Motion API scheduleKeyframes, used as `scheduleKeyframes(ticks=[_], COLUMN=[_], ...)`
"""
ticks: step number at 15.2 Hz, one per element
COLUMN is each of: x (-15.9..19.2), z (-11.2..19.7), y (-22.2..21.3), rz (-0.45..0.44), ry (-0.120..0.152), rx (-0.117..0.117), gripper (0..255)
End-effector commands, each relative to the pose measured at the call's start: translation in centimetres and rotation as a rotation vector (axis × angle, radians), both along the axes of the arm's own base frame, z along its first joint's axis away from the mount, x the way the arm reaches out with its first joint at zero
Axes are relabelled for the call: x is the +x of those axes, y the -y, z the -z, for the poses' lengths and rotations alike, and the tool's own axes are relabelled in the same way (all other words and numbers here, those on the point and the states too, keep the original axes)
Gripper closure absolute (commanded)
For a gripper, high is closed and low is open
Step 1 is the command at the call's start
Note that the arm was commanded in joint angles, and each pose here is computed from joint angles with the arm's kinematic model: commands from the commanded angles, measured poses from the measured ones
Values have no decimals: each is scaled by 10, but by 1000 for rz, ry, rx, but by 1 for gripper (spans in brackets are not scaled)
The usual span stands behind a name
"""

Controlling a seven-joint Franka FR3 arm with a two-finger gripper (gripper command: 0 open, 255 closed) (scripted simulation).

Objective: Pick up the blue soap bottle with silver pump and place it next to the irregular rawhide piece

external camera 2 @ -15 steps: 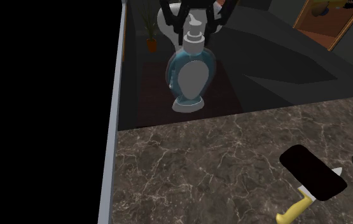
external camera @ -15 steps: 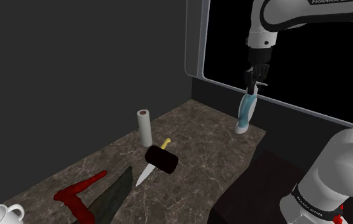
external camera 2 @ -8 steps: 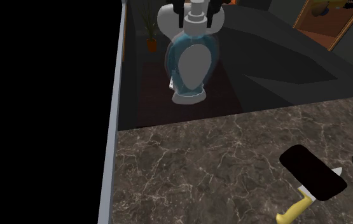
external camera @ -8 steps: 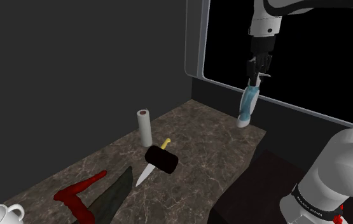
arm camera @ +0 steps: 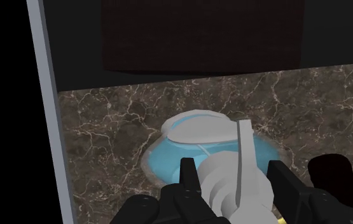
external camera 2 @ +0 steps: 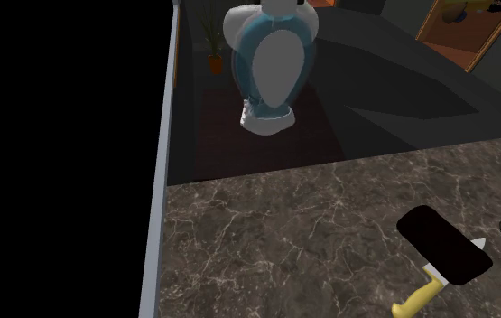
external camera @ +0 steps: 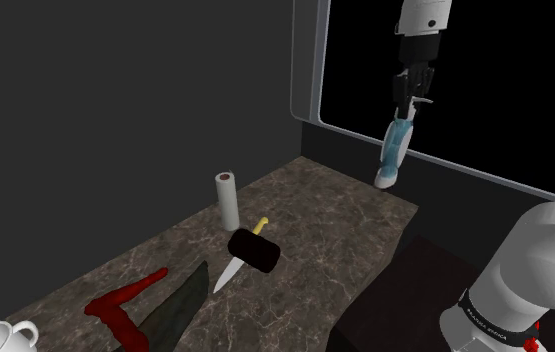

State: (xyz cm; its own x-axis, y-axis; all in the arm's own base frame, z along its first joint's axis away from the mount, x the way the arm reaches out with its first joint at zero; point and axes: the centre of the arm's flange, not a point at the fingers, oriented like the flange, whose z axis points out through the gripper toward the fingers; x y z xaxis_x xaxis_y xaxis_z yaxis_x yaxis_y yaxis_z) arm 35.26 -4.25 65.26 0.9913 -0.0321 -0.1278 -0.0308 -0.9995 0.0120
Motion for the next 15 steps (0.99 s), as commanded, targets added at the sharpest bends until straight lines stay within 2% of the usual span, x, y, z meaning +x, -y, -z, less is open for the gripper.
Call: scheduleKeyframes(ticks=[1, 14, 15], x=[1, 1, 2], z=[-11, -77, -77], y=[-1, -1, -14], rz=[0, 0, 0], ry=[0, 0, 0], rx=[0, 0, 0], gripper=[255, 255, 255])
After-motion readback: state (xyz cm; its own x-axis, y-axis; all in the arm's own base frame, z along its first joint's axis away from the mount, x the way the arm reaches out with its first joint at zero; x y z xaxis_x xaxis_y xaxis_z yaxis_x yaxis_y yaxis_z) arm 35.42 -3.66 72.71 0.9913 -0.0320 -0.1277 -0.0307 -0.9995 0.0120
